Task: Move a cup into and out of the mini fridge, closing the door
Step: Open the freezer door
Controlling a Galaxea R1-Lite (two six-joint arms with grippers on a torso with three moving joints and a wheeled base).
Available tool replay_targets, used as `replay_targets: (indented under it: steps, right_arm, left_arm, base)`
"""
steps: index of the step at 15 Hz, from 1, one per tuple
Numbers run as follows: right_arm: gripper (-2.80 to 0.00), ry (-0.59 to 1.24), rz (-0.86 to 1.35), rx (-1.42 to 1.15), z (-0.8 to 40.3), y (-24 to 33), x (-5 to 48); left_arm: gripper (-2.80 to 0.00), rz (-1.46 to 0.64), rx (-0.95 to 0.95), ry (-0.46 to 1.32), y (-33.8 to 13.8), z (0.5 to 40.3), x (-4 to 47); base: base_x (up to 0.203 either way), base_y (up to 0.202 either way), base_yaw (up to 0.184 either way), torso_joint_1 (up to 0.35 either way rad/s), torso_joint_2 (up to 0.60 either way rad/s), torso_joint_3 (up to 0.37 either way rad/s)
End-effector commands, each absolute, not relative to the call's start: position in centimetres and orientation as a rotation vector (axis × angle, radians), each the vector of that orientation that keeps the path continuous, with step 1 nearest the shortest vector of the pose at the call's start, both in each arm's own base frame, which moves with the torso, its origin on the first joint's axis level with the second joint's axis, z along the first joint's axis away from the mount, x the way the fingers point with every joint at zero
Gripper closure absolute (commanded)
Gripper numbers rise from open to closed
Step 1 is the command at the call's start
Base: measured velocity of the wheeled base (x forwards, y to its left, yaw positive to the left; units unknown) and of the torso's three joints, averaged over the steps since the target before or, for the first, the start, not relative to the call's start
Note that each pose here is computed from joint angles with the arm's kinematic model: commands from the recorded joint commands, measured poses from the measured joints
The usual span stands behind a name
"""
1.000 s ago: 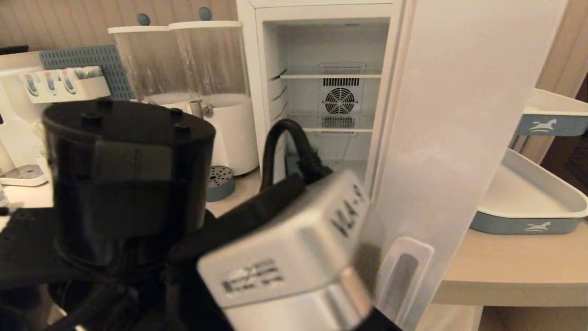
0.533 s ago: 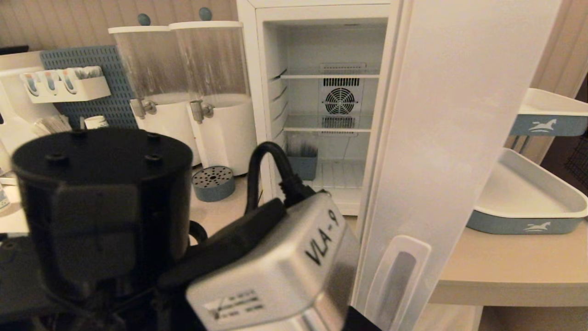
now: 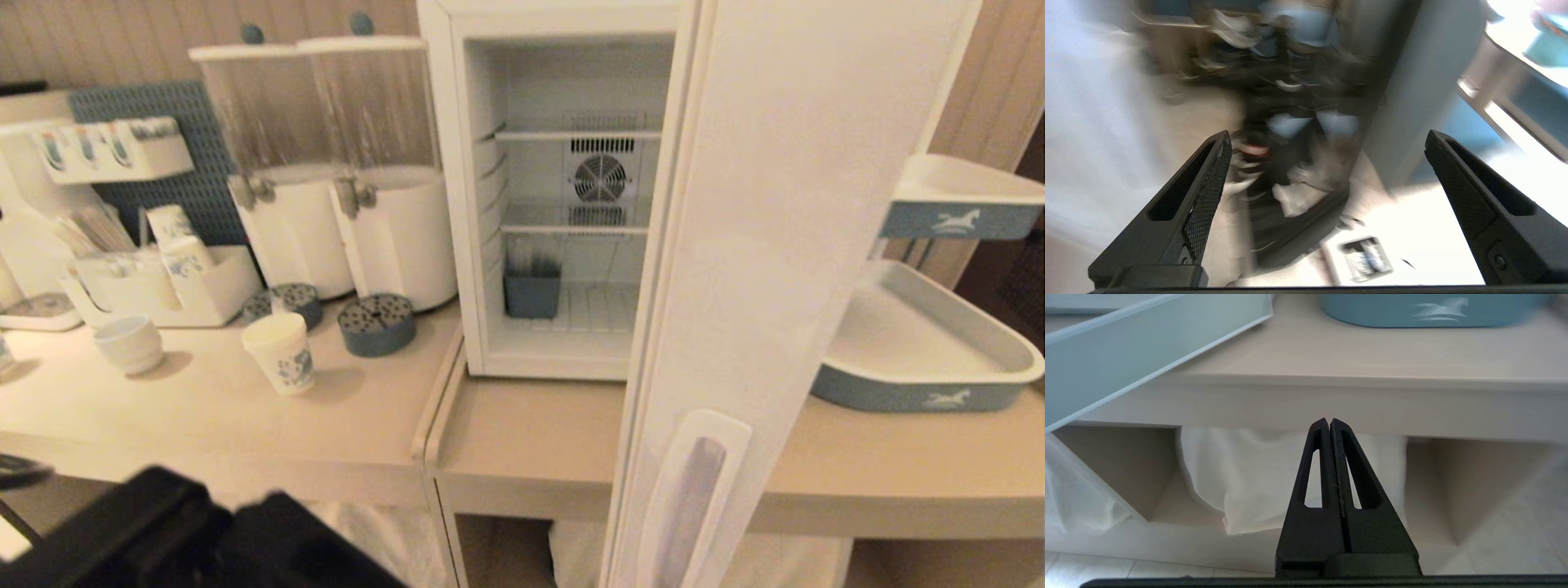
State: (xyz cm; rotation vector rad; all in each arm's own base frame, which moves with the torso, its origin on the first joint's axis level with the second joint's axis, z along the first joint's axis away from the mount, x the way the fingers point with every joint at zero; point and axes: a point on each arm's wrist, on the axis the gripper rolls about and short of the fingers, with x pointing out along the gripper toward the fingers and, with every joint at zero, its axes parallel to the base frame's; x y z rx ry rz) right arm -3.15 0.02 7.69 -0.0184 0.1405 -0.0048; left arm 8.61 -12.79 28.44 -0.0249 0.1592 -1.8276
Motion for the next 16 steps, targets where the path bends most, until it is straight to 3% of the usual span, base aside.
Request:
replay_targets:
  steps: [1, 8, 16]
  right_arm:
    - [0.00, 0.143, -0.003, -0.019, 7.7, 0.0, -3.2]
    - [0.00, 0.141, -0.003, -0.018, 7.7, 0.0, -3.1]
    - [0.00, 0.141, -0.003, -0.018, 7.7, 0.0, -3.1]
  left_arm:
    - [-2.80, -1.777, -0.016, 0.179, -13.3, 27.9, 10.2]
    - [-2.80, -1.781, 0.024, 0.205, -17.9, 25.2, 14.7]
    - [-2.80, -1.835, 0.009, 0.176, -19.6, 24.1, 17.3]
  base:
    - [0.000, 0.000, 0.000, 0.000, 0.00, 0.000]
    - [0.000, 0.000, 0.000, 0.000, 0.00, 0.000]
    - [0.000, 0.000, 0.000, 0.000, 0.00, 0.000]
